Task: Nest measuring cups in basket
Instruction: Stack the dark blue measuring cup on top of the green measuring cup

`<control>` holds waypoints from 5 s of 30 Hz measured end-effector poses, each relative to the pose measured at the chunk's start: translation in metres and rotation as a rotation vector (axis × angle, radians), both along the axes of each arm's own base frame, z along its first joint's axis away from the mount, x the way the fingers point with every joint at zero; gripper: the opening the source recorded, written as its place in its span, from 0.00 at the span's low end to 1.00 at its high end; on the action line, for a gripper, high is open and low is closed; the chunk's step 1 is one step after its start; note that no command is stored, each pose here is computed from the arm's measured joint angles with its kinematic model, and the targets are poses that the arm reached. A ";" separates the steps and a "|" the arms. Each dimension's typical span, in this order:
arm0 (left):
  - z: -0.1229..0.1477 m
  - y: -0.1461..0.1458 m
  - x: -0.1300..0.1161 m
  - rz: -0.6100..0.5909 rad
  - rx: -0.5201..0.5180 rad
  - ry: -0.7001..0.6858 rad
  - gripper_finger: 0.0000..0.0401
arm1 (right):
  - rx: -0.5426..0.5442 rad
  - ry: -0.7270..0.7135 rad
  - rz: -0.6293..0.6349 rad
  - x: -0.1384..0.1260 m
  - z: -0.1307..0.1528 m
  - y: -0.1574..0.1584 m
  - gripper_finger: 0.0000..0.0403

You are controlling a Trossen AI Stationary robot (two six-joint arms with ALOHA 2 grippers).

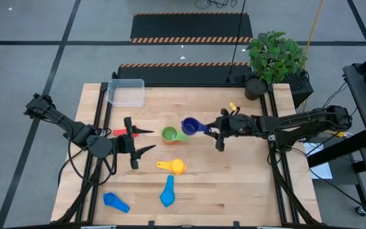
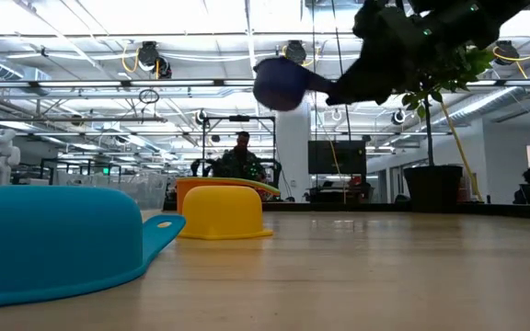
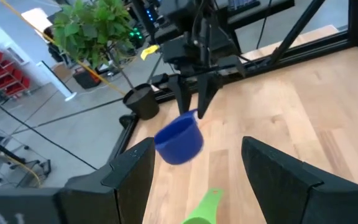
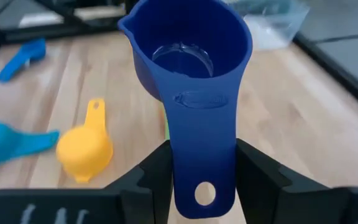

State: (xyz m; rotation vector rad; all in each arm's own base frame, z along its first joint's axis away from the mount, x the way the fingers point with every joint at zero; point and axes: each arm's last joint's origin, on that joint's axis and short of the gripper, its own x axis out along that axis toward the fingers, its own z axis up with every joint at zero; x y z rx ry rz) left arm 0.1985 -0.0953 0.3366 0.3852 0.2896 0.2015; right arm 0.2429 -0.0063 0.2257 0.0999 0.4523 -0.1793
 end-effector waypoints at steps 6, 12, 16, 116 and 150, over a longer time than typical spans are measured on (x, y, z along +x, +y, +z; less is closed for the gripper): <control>0.000 0.000 0.000 0.000 0.020 0.004 0.61 | -0.060 -0.102 -0.091 0.004 0.010 -0.004 0.32; 0.000 0.001 0.000 0.035 0.052 0.003 0.61 | -0.066 -0.189 -0.101 0.014 0.011 -0.004 0.32; 0.000 0.001 0.000 0.036 0.057 0.003 0.61 | -0.032 -0.266 -0.118 0.028 0.005 -0.004 0.32; 0.000 0.001 0.000 0.035 0.056 0.003 0.61 | -0.035 0.264 -0.010 0.120 -0.061 -0.010 0.40; 0.000 0.001 0.000 0.035 0.056 0.003 0.61 | 0.032 0.287 0.008 0.118 -0.064 -0.008 0.62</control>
